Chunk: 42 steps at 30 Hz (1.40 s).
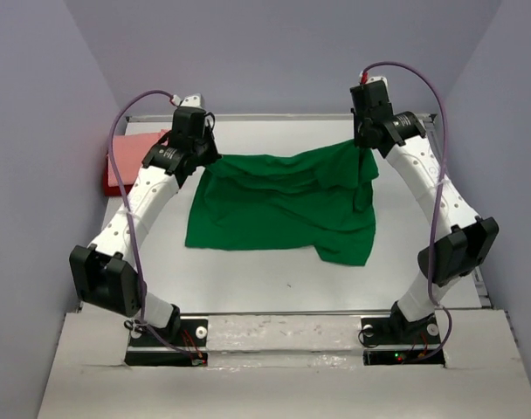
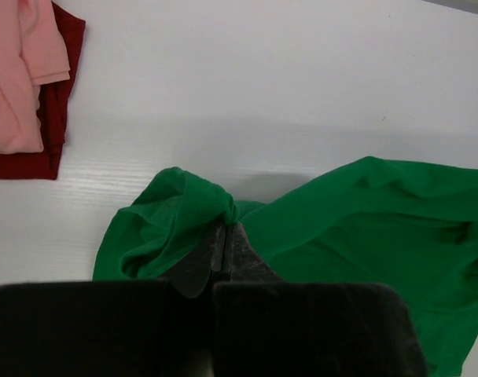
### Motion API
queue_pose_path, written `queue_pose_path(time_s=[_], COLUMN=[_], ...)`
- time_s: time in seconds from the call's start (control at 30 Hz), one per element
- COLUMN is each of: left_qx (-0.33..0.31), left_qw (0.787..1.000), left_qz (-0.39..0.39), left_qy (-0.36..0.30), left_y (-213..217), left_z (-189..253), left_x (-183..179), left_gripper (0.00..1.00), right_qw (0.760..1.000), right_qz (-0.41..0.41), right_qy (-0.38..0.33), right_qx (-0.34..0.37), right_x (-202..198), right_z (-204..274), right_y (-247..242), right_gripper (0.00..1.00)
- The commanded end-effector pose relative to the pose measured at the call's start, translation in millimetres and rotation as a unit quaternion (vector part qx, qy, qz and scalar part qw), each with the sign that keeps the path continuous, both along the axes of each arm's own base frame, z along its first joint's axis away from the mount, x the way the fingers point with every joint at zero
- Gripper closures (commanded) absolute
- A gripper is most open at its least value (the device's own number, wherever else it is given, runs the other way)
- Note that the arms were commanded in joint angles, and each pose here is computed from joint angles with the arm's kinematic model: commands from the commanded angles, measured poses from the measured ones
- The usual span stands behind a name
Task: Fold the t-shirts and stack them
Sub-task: Flatten the tshirt out
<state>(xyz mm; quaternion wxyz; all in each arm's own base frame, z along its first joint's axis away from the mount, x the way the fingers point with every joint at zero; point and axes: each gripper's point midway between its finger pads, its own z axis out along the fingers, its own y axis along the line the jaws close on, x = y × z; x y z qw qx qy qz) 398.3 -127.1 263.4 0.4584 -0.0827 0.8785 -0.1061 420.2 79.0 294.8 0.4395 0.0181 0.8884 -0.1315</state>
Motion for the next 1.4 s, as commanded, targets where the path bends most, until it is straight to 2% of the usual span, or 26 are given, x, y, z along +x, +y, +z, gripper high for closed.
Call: queue_pose_path(time_s=[0.0, 0.13, 0.3, 0.67, 0.8, 1.03, 1.17, 1.27, 1.3, 1.33, 1.37], left_qx=[-0.013, 0.002, 0.014, 0.025, 0.027, 0.033, 0.020, 0.018, 0.017, 0.017, 0.017], left_qw=[0.998, 0.999, 1.000, 0.998, 0.999, 0.999, 0.999, 0.999, 1.000, 1.000, 0.999], left_qz=[-0.014, -0.009, 0.001, 0.046, 0.042, 0.041, 0.024, 0.019, 0.018, 0.018, 0.019], left_qy=[-0.052, -0.049, -0.026, -0.019, 0.014, 0.002, 0.008, 0.018, 0.018, 0.017, 0.019], left_y=[-12, -11, -1, 24, 35, 45, 46, 43, 43, 44, 44], left_z=[23, 18, -1, -21, -43, -41, -35, -51, -53, -57, -60], left_x=[29, 44, 60, 90, 110, 146, 166, 176, 177, 181, 182], left_gripper=[1.00, 1.00, 1.00, 1.00, 1.00, 0.98, 0.90, 0.75, 0.70, 0.56, 0.47], right_qw=[0.998, 0.997, 0.997, 0.995, 0.995, 0.993, 0.994, 0.993, 0.993, 0.993, 0.992], right_qz=[0.036, 0.058, 0.058, 0.080, 0.075, 0.072, 0.063, 0.061, 0.065, 0.061, 0.065], right_qy=[-0.042, -0.003, 0.010, 0.005, 0.016, 0.033, 0.037, 0.047, 0.045, 0.051, 0.054], right_qx=[0.038, 0.043, 0.046, 0.065, 0.070, 0.083, 0.085, 0.089, 0.091, 0.091, 0.095], right_x=[35, 57, 77, 108, 116, 130, 137, 143, 144, 147, 149], right_z=[17, -17, -34, -37, -48, -67, -72, -84, -81, -89, -93], right_y=[4, 14, 7, 5, -6, -16, -26, -33, -32, -37, -35], right_gripper=[1.00, 1.00, 1.00, 1.00, 1.00, 1.00, 1.00, 1.00, 1.00, 1.00, 1.00])
